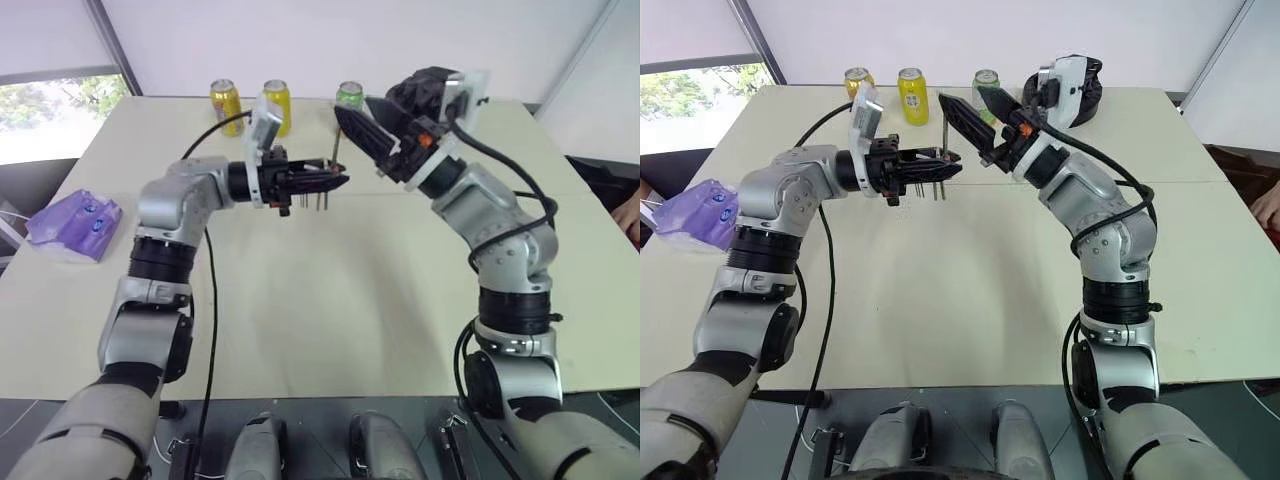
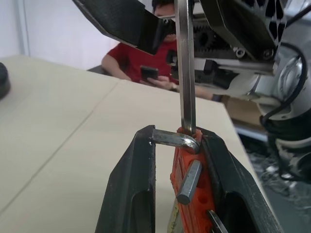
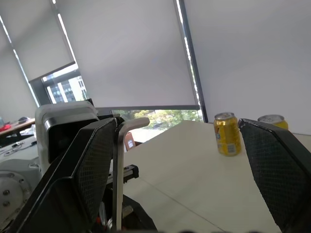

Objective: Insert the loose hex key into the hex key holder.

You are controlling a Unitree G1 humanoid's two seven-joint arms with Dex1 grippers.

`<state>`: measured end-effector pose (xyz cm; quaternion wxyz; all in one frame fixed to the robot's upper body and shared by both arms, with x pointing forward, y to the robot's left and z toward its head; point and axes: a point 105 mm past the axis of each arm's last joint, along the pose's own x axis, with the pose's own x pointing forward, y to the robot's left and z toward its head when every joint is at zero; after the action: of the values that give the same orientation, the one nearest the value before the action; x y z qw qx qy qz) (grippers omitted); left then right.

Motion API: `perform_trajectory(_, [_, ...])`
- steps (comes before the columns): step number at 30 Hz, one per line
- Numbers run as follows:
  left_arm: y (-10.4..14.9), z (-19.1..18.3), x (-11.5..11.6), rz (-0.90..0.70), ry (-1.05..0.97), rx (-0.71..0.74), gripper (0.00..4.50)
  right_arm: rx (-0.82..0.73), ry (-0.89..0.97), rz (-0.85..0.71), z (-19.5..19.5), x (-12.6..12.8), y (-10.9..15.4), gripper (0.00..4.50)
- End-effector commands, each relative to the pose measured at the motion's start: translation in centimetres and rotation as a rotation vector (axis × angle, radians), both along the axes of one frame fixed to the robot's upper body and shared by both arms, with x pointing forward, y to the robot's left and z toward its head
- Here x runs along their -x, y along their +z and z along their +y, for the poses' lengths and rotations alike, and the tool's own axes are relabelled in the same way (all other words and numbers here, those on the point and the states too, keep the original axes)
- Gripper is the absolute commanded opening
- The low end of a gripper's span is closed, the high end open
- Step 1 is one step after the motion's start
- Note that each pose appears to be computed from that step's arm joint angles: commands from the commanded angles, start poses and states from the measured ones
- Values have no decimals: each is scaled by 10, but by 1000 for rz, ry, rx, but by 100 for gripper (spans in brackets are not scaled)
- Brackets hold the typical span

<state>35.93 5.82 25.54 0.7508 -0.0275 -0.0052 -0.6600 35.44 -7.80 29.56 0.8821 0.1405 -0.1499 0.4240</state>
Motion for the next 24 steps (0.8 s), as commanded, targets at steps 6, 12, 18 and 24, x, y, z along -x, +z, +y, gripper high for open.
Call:
perform_trajectory(6, [26, 1, 0, -23, -9, 92, 57, 13, 5, -54, 0, 10, 10, 415])
perform_trajectory(12, [12, 2, 0, -76, -5, -2, 57, 27, 17, -58, 1, 11, 9, 415])
perform_trajectory(18, [7, -2, -3, -120, -5, -51, 57, 33, 37, -66, 5, 12, 11, 415])
perform_trajectory(24, [1, -3, -6, -109, -4, -66, 57, 34, 62, -63, 9, 17, 12, 415])
